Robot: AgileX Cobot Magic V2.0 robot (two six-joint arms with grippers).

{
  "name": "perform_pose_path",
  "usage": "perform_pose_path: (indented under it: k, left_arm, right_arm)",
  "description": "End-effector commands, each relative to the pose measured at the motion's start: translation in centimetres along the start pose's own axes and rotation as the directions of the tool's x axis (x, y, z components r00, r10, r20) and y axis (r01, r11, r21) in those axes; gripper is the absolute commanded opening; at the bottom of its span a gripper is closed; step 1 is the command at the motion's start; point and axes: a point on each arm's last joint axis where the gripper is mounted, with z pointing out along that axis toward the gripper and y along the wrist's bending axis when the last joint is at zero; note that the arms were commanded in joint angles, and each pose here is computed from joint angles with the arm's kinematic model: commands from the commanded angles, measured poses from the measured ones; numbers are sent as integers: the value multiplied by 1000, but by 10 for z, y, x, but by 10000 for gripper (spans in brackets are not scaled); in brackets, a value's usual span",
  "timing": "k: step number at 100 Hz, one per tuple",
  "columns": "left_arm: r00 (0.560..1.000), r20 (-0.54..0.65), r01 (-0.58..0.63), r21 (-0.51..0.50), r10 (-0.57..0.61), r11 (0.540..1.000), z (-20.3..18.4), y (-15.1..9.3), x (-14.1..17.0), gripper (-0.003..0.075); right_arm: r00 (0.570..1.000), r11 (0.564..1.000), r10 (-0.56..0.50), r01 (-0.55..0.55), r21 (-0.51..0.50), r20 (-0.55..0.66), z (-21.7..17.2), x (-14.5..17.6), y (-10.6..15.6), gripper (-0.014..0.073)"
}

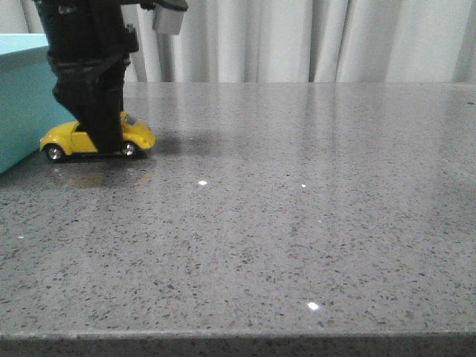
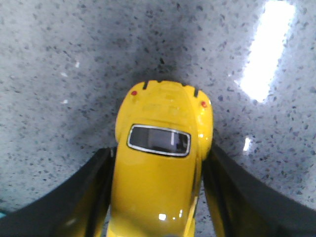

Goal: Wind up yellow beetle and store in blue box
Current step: 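Lift the car with the left gripper and carry it over the blue box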

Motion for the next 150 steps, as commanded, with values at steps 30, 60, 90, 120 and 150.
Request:
perform_pose_path:
  k: [30,60,90,120,150]
  left_arm:
    - [886,356,400,-264,-297,878,-134,30,-8,178]
    - [623,570,767,-309,-536,563,-199,46,45,177]
    - [371,529,924,-129,-763,360,-179,73,112,177]
    - [299,403,954,-118,-865,275,-108,87,149,177]
    - [275,319,961,-63,-907,269,-49,89,149,181]
  right_arm:
    - [995,999,-14,19,-48,101,-9,-11,5,468]
    - [994,998,-14,20,-53,110,-9,-12,6,468]
    - [994,998,-13,19,-55,112,-9,-12,6,468]
    - [993,998,-10,17,-59,114,-9,-12,6,468]
    - [995,998,-10,16,-55,104,-9,-11,6,468]
